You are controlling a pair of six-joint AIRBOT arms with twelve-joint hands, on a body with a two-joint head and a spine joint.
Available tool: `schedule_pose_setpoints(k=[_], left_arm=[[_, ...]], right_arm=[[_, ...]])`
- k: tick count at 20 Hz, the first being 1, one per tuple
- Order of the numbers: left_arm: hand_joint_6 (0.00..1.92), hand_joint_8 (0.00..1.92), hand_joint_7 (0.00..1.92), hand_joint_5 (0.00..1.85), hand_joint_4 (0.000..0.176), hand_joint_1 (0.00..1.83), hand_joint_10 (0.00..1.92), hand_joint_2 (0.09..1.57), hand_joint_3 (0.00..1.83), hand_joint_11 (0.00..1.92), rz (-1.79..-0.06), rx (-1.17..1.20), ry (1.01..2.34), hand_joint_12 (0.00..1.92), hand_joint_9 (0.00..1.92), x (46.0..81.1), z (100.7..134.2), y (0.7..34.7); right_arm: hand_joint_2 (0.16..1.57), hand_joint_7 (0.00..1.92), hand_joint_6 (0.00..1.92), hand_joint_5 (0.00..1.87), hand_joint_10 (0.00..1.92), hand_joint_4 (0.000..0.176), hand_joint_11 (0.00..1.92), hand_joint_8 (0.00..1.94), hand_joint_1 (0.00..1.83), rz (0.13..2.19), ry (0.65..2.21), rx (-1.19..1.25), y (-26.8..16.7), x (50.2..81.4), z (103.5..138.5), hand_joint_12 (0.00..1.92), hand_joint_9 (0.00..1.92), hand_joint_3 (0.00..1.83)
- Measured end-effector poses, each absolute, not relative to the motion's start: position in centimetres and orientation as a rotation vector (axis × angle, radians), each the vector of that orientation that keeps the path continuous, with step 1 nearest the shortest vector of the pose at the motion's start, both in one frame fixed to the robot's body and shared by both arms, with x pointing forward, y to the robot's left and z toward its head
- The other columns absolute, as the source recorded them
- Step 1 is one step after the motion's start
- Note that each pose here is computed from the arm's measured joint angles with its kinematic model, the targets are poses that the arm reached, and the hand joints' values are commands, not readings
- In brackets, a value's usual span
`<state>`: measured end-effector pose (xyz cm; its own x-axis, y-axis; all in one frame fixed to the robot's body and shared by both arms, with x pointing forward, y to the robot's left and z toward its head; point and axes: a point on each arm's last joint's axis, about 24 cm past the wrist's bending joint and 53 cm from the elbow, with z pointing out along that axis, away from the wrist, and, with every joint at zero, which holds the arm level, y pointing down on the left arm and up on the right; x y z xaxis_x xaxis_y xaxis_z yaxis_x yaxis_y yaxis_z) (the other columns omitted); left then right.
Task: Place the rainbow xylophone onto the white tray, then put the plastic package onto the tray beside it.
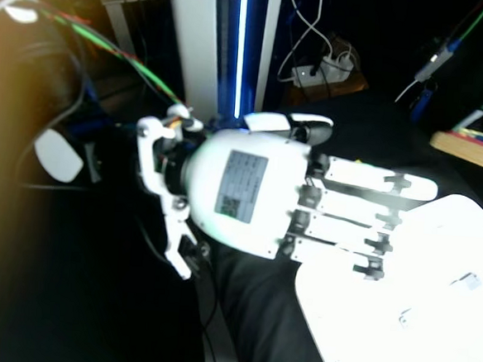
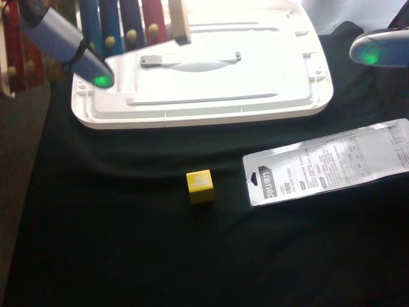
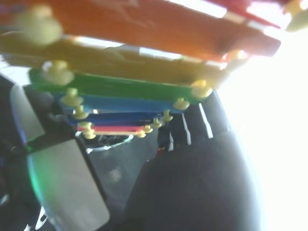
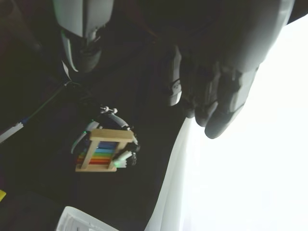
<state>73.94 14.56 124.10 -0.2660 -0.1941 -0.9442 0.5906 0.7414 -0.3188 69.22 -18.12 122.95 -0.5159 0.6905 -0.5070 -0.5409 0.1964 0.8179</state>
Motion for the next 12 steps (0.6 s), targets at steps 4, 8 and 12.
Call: schedule_pose_setpoints(k=[4,8,12], left_arm=[[1.63,1.7,0.57,0.45,0.0,1.32,1.92,1.08,0.0,0.66,-0.758,0.262,1.687,1.92,0.63,76.3,123.8,14.0],[1.27,1.67,0.67,0.8,0.0,1.14,1.76,1.19,0.01,0.4,-0.691,0.218,1.7,1.61,0.64,79.1,122.8,13.4],[1.25,1.67,0.62,0.81,0.0,1.14,1.75,1.11,0.04,0.64,-0.698,0.159,1.709,1.9,0.65,81.2,122.2,12.3]], right_arm=[[0.88,0.26,0.0,0.29,0.01,0.107,0.0,0.01,0.65,1.54,1.461,0.15,-17.8,69.2,122.8,0.74,0.23,0.0],[0.89,0.25,0.0,0.26,0.0,0.082,0.0,0.0,0.69,1.543,1.463,0.146,-17.6,69.2,122.6,0.8,0.22,0.0],[0.92,0.25,0.0,0.29,0.0,0.106,0.0,0.0,0.74,1.561,1.465,0.127,-16.8,68.9,122.4,0.81,0.22,0.0]])
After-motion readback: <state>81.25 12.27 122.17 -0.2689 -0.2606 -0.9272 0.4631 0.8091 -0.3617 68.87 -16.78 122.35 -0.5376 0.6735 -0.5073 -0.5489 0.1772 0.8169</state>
